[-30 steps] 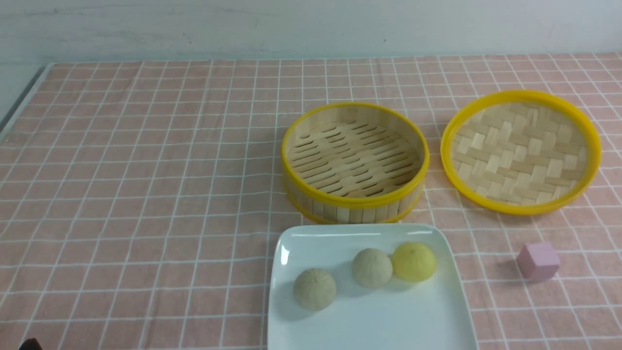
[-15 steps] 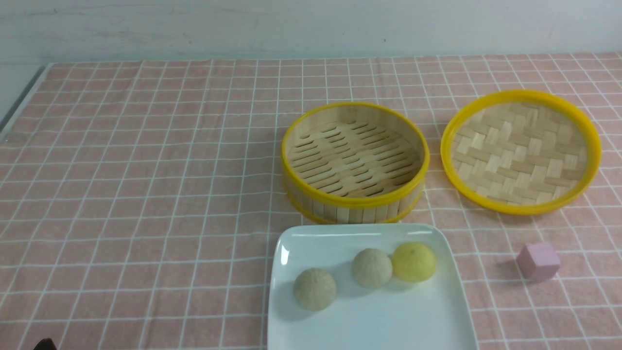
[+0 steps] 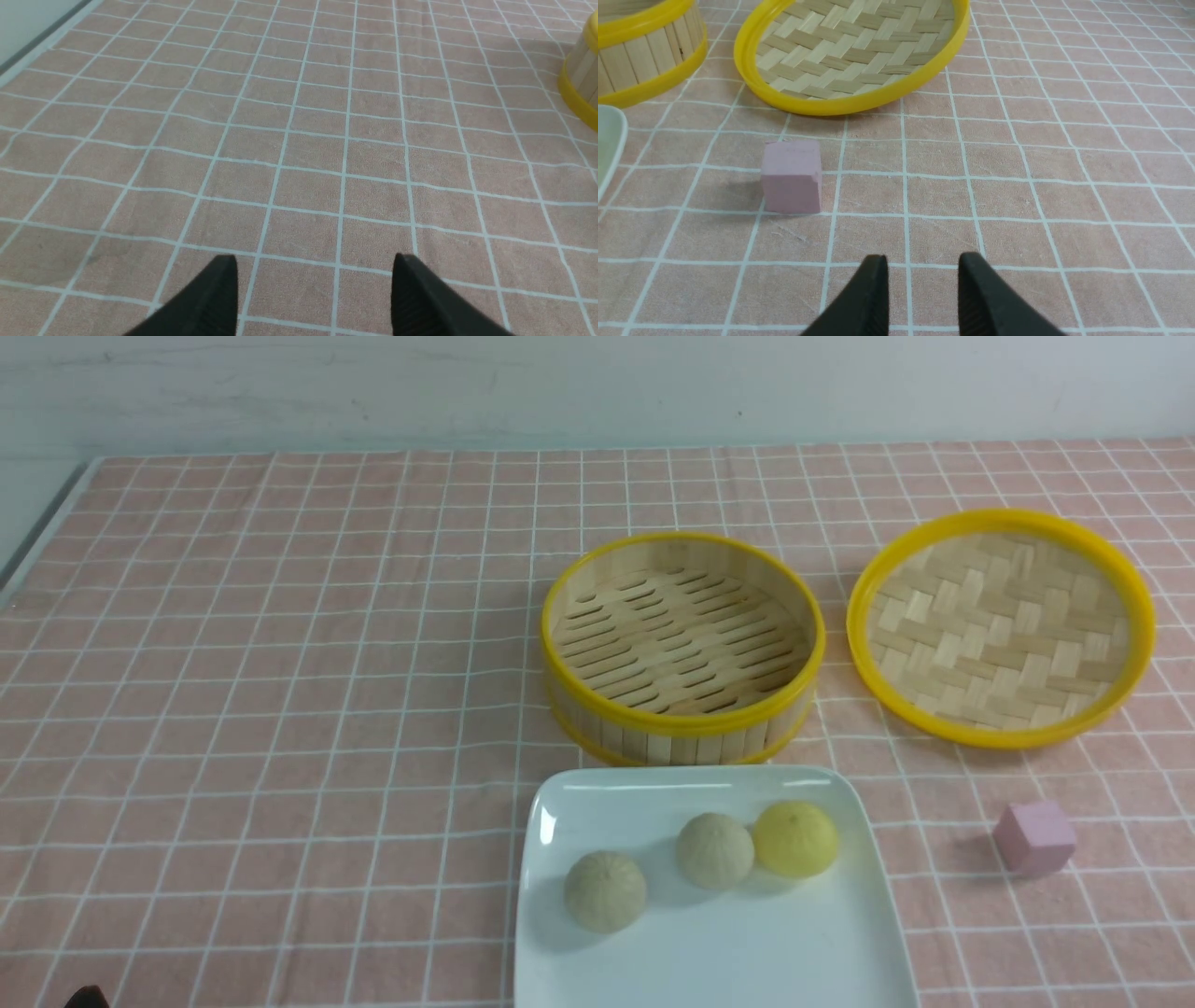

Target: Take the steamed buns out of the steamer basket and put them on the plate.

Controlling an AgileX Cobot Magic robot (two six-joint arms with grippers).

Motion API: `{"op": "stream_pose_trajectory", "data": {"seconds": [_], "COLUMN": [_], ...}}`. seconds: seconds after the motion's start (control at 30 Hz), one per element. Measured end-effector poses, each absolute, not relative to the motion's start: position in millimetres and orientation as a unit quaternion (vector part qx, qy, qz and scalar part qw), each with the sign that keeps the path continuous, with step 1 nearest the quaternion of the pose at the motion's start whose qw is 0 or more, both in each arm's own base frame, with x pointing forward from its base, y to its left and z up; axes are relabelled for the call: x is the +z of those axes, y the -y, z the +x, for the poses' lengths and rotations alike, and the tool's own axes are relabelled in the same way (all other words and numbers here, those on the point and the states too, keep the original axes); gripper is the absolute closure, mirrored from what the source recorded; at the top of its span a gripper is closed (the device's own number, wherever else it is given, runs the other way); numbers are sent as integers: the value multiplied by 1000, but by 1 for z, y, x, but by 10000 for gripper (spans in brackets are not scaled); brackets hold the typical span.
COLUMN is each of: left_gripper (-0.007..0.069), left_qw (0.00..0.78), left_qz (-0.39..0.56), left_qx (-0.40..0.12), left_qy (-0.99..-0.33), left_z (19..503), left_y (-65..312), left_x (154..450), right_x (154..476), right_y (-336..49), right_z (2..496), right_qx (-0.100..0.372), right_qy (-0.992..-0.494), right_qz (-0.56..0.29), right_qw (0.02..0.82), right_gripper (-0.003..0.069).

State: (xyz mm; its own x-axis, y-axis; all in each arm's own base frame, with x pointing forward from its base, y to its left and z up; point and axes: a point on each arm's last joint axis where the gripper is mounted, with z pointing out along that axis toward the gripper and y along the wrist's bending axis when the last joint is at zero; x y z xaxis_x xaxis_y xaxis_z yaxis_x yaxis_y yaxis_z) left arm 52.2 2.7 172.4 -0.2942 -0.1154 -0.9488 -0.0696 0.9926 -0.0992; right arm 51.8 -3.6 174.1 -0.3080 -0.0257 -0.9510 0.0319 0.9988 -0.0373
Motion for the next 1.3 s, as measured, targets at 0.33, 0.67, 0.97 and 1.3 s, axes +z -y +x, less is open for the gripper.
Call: {"op": "stream_pose_trajectory", "data": {"seconds": [0.33,0.67,0.97,1.3], "left_gripper": [172,172,172,172], "left_qw": [591,591,592,592], "left_qz": [-58,-57,-46,-39], "left_qx": [-19,-18,0,11], "left_qy": [-804,-804,-805,-805], "left_z": [52,52,52,52], "left_y": [-3,-3,-4,-5], "left_x": [172,172,173,172], "right_x": [174,174,174,174], "right_y": [4,4,4,4], "right_z": [52,52,52,52], "right_qx": [-24,-24,-24,-25], "right_qy": [-808,-808,-808,-808], "right_qz": [2,2,2,2], "right_qw": [588,588,588,588], "right_gripper": [419,419,419,419]}}
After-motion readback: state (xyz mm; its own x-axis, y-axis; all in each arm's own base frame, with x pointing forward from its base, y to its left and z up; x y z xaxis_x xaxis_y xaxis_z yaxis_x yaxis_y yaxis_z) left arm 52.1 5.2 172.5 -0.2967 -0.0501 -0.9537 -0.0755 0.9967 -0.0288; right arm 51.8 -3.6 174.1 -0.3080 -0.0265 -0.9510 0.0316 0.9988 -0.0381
